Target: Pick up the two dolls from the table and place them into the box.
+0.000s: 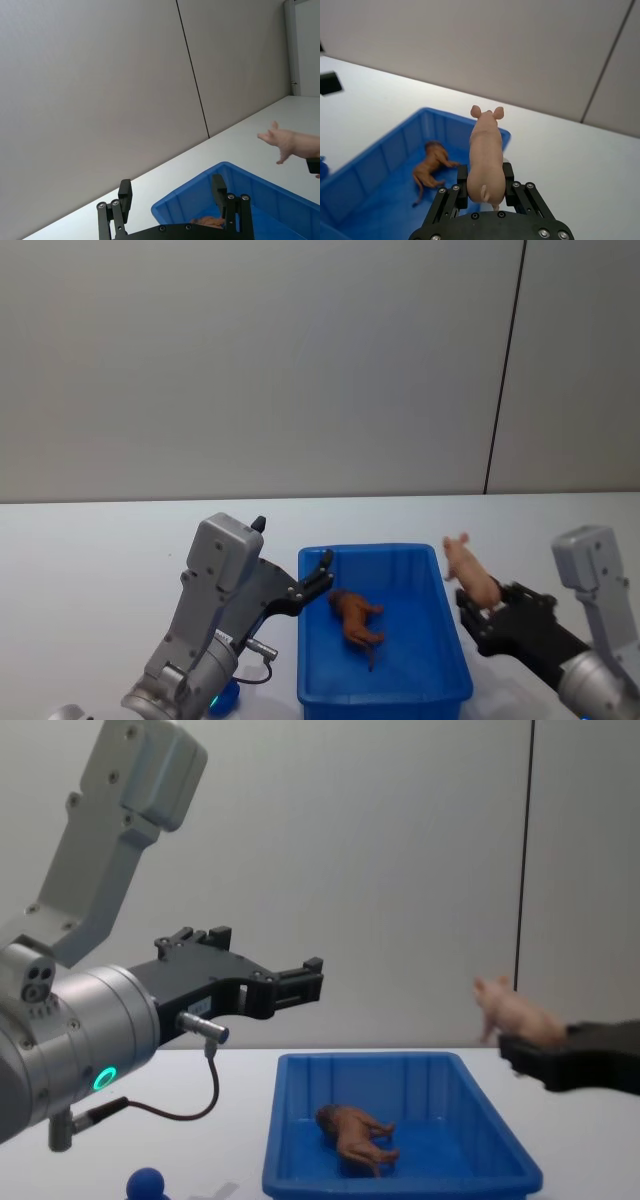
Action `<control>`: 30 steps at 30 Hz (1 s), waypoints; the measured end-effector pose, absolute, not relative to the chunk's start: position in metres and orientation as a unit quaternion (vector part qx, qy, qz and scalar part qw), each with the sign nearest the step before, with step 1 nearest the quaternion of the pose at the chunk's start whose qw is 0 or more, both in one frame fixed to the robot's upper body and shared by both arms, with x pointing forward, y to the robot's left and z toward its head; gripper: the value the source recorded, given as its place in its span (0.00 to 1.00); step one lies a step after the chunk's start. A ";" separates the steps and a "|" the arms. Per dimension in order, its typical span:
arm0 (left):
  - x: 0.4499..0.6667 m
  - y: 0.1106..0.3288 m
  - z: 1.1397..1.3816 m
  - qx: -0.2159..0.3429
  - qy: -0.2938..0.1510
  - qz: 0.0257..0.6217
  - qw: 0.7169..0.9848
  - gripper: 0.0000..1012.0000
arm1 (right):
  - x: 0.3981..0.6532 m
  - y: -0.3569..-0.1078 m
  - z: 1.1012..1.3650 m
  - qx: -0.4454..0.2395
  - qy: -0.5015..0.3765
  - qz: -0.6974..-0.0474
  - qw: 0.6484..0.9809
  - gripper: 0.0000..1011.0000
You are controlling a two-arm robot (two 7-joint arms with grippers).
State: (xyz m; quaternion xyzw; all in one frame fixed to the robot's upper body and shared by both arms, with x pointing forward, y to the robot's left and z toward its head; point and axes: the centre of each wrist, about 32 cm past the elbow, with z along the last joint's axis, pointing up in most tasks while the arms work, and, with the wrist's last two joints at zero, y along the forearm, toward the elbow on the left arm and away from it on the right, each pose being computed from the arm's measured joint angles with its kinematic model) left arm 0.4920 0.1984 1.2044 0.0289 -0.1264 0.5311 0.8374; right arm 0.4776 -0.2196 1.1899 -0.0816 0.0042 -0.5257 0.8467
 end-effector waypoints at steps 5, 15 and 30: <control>0.492 0.198 1.204 0.029 -0.126 0.531 0.837 0.99 | 0.488 -0.211 1.195 -0.062 -0.006 -0.496 0.866 0.38; 0.492 0.198 1.204 0.029 -0.126 0.531 0.837 0.99 | 0.508 -0.197 1.196 -0.048 -0.001 -0.463 0.885 0.56; 0.492 0.198 1.204 0.029 -0.126 0.531 0.837 0.99 | 0.515 -0.195 1.193 -0.057 0.007 -0.497 0.866 0.99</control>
